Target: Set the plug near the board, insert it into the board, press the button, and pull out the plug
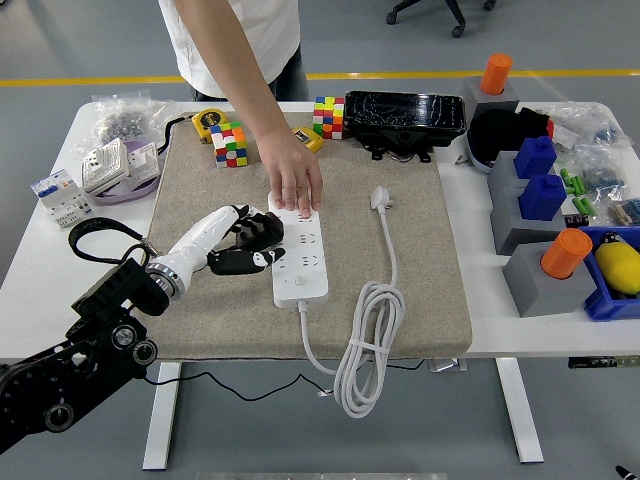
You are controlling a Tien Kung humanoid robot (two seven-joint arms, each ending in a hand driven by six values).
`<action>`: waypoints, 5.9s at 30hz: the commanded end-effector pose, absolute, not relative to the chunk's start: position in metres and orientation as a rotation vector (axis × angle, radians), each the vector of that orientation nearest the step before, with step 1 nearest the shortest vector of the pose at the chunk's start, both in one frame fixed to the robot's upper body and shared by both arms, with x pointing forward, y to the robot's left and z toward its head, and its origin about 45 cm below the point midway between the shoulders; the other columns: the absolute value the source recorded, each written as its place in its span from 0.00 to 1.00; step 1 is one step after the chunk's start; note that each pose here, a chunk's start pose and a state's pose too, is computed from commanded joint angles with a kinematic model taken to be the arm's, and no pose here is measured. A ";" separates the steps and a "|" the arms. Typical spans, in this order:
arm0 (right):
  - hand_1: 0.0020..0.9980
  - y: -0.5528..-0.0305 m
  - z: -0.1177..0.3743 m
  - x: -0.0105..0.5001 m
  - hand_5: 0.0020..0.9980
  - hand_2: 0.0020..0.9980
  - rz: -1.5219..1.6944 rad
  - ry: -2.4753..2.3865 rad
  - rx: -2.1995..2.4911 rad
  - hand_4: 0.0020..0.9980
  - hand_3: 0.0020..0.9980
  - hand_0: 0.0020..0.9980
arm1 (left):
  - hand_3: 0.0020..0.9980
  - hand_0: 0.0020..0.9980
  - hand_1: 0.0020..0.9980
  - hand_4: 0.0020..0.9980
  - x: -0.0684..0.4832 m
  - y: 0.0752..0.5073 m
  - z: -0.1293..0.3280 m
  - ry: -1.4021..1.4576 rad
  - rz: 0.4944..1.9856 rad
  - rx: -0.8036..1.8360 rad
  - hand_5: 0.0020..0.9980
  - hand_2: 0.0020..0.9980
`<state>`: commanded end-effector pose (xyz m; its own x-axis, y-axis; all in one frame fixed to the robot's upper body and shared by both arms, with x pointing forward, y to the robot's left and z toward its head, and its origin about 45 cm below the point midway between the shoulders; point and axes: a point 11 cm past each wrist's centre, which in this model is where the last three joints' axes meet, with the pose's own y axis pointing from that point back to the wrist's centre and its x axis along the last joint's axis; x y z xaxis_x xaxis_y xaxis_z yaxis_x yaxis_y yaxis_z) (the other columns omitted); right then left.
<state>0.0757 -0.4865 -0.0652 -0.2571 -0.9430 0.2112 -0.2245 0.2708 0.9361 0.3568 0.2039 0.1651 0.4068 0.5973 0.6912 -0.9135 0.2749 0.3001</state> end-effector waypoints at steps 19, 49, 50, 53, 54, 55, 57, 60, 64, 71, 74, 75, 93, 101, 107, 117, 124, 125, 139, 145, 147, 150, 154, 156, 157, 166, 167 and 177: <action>0.73 -0.486 -0.065 0.076 0.67 0.74 -1.051 -1.682 1.086 1.00 0.75 0.76 | 0.68 0.73 0.75 0.77 0.360 0.178 0.178 -0.516 0.998 0.698 0.42 0.74; 0.73 -0.487 -0.064 0.078 0.67 0.73 -1.049 -1.688 1.087 1.00 0.75 0.76 | 0.67 0.62 0.70 0.78 0.363 0.170 0.180 -0.532 0.965 0.763 0.42 0.71; 0.73 -0.487 -0.064 0.078 0.67 0.73 -1.049 -1.690 1.087 1.00 0.75 0.76 | 0.67 0.62 0.70 0.78 0.363 0.170 0.180 -0.532 0.963 0.765 0.42 0.71; 0.73 -0.487 -0.065 0.077 0.67 0.73 -1.051 -1.690 1.086 1.00 0.75 0.76 | 0.67 0.62 0.70 0.78 0.362 0.169 0.180 -0.530 0.957 0.768 0.42 0.71; 0.73 -0.487 -0.065 0.077 0.67 0.73 -1.051 -1.690 1.085 1.00 0.75 0.76 | 0.67 0.62 0.70 0.78 0.362 0.169 0.181 -0.531 0.955 0.770 0.42 0.71; 0.73 -0.487 -0.065 0.077 0.67 0.73 -1.051 -1.691 1.084 1.00 0.75 0.76 | 0.67 0.62 0.70 0.78 0.362 0.169 0.181 -0.531 0.955 0.774 0.42 0.71; 0.73 -0.487 -0.065 0.077 0.67 0.73 -1.052 -1.691 1.083 1.00 0.75 0.76 | 0.66 0.61 0.70 0.78 0.362 0.170 0.180 -0.533 0.954 0.784 0.43 0.70; 0.73 -0.488 -0.065 0.076 0.67 0.73 -1.053 -1.691 1.081 1.00 0.75 0.76 | 0.66 0.61 0.70 0.78 0.363 0.169 0.180 -0.530 0.953 0.776 0.43 0.70; 0.73 -0.487 -0.065 0.077 0.67 0.73 -1.053 -1.690 1.084 1.00 0.74 0.76 | 0.66 0.66 0.70 0.78 0.363 0.164 0.182 -0.527 0.942 0.761 0.42 0.71; 0.72 -0.487 -0.065 0.077 0.67 0.73 -1.050 -1.691 1.084 1.00 0.74 0.76 | 0.66 0.66 0.70 0.78 0.363 0.162 0.183 -0.516 0.930 0.756 0.42 0.70; 0.73 -0.487 -0.065 0.076 0.67 0.73 -1.053 -1.691 1.082 1.00 0.74 0.76 | 0.66 0.65 0.70 0.78 0.365 0.164 0.183 -0.523 0.945 0.762 0.42 0.70; 0.73 -0.487 -0.065 0.076 0.67 0.73 -1.053 -1.691 1.083 1.00 0.74 0.76 | 0.66 0.65 0.70 0.78 0.365 0.165 0.183 -0.524 0.948 0.760 0.42 0.70; 0.72 -0.488 -0.064 0.076 0.67 0.73 -1.046 -1.686 1.083 1.00 0.74 0.76 | 0.66 0.18 0.19 0.81 0.344 0.160 0.217 -0.460 0.892 0.731 0.16 0.29; 0.72 -0.490 -0.063 0.077 0.67 0.73 -1.043 -1.688 1.082 1.00 0.74 0.76 | 0.80 0.12 0.06 0.77 0.341 0.169 0.194 -0.402 0.805 0.898 0.05 0.17; 0.72 -0.491 -0.063 0.077 0.67 0.73 -1.040 -1.686 1.080 1.00 0.74 0.76 | 0.75 0.10 0.07 0.56 0.337 0.173 0.184 -0.366 0.744 0.968 0.00 0.17; 0.72 -0.493 -0.061 0.080 0.67 0.73 -1.030 -1.685 1.085 1.00 0.74 0.76 | 0.76 0.10 0.07 0.56 0.336 0.167 0.176 -0.336 0.712 0.978 0.00 0.17; 0.72 -0.494 -0.060 0.081 0.67 0.73 -1.028 -1.686 1.085 1.00 0.74 0.76 | 0.78 0.10 0.07 0.56 0.339 0.162 0.173 -0.335 0.709 0.985 0.00 0.17; 0.72 -0.494 -0.060 0.081 0.67 0.73 -1.028 -1.686 1.085 1.00 0.74 0.76 | 0.78 0.10 0.07 0.56 0.339 0.162 0.172 -0.335 0.709 0.988 0.00 0.17; 0.72 -0.493 -0.061 0.079 0.67 0.73 -1.033 -1.684 1.084 1.00 0.74 0.76 | 0.81 0.10 0.07 0.57 0.341 0.163 0.160 -0.328 0.704 1.027 0.00 0.17; 0.72 -0.493 -0.061 0.078 0.67 0.73 -1.037 -1.686 1.081 1.00 0.74 0.76 | 0.82 0.09 0.07 0.58 0.339 0.165 0.156 -0.326 0.699 1.052 0.00 0.17; 0.72 -0.493 -0.061 0.077 0.67 0.73 -1.038 -1.686 1.079 1.00 0.74 0.76 | 0.82 0.09 0.07 0.59 0.339 0.165 0.155 -0.323 0.697 1.054 0.00 0.17; 0.72 -0.493 -0.062 0.076 0.67 0.73 -1.040 -1.686 1.078 1.00 0.74 0.76 | 0.82 0.09 0.07 0.59 0.339 0.165 0.155 -0.321 0.701 1.047 0.00 0.17; 0.72 -0.492 -0.062 0.077 0.67 0.73 -1.040 -1.686 1.083 1.00 0.74 0.76 | 0.81 0.09 0.07 0.58 0.340 0.166 0.155 -0.324 0.705 1.049 0.00 0.17; 0.72 -0.491 -0.062 0.078 0.67 0.73 -1.040 -1.687 1.084 1.00 0.74 0.76 | 0.81 0.09 0.07 0.58 0.339 0.164 0.158 -0.316 0.706 1.025 0.00 0.17; 0.72 -0.492 -0.062 0.077 0.67 0.73 -1.040 -1.686 1.083 1.00 0.74 0.76 | 0.81 0.09 0.07 0.58 0.339 0.163 0.159 -0.314 0.708 1.013 0.00 0.17; 0.72 -0.491 -0.063 0.076 0.67 0.73 -1.046 -1.688 1.080 1.00 0.74 0.76 | 0.76 0.10 0.07 0.58 0.343 0.159 0.179 -0.333 0.750 0.907 0.00 0.17; 0.72 -0.491 -0.063 0.077 0.67 0.73 -1.046 -1.689 1.081 1.00 0.74 0.76 | 0.76 0.10 0.07 0.58 0.344 0.159 0.182 -0.337 0.762 0.887 0.00 0.17; 0.72 -0.490 -0.063 0.076 0.67 0.73 -1.048 -1.689 1.080 1.00 0.74 0.75 | 0.69 0.18 0.11 0.80 0.347 0.157 0.189 -0.337 0.828 0.786 0.09 0.21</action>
<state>0.0761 -0.4900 -0.0631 -0.2644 -0.9406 0.2128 -0.2269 0.2751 0.9343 0.3465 0.1566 0.1890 0.6455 0.5282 0.5517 -0.7634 0.4221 0.4890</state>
